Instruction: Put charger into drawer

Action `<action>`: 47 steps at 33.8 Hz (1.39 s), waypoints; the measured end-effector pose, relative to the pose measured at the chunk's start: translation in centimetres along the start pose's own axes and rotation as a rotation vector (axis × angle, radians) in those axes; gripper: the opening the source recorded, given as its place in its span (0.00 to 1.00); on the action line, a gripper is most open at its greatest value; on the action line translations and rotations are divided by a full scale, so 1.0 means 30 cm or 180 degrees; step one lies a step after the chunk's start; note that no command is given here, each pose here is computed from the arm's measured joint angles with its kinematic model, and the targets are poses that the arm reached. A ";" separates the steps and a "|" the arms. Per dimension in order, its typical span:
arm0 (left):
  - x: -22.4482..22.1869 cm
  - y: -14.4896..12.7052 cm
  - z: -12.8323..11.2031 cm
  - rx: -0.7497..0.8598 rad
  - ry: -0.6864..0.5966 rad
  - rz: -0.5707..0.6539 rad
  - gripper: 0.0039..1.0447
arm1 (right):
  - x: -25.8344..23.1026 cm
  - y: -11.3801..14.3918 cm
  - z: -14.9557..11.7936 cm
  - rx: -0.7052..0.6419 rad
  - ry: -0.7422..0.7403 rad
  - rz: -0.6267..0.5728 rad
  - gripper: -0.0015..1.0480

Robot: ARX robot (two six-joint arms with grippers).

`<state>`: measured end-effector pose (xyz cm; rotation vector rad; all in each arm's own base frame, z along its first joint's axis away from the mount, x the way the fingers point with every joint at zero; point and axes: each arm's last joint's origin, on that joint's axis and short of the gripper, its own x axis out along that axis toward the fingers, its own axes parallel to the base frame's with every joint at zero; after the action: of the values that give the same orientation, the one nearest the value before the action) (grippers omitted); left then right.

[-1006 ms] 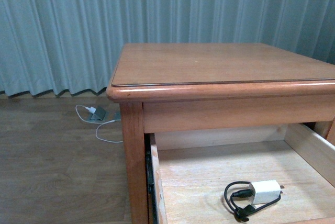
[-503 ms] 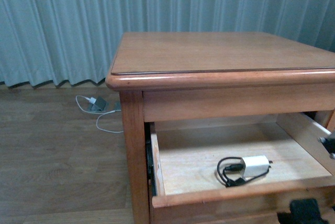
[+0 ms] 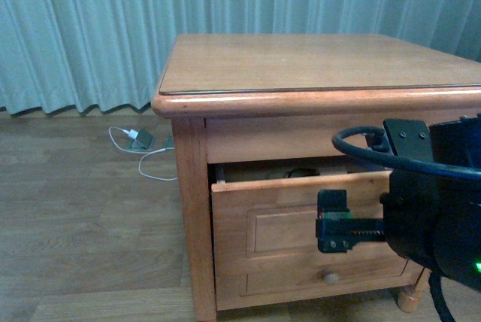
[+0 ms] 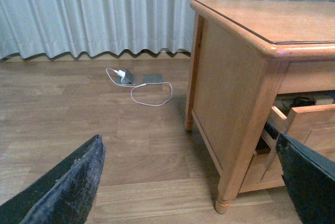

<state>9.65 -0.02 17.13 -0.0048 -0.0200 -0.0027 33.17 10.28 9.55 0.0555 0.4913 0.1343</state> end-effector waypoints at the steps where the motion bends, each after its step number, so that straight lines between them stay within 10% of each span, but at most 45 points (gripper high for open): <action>1: 0.000 0.000 0.000 0.0000 0.0000 0.0001 0.94 | 0.012 0.003 0.005 0.0010 -0.0031 -0.0014 0.91; 32: 0.000 0.000 0.000 0.0000 0.0000 0.0000 0.94 | 0.140 -0.013 0.035 0.0206 -0.0244 0.0128 0.91; 47: 0.000 0.000 0.000 0.0000 0.0000 0.0000 0.94 | -0.192 -0.050 0.080 -0.0055 0.0062 0.0624 0.91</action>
<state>9.65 -0.02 17.13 -0.0048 -0.0200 -0.0027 29.44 7.93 14.22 0.0855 0.5037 0.3314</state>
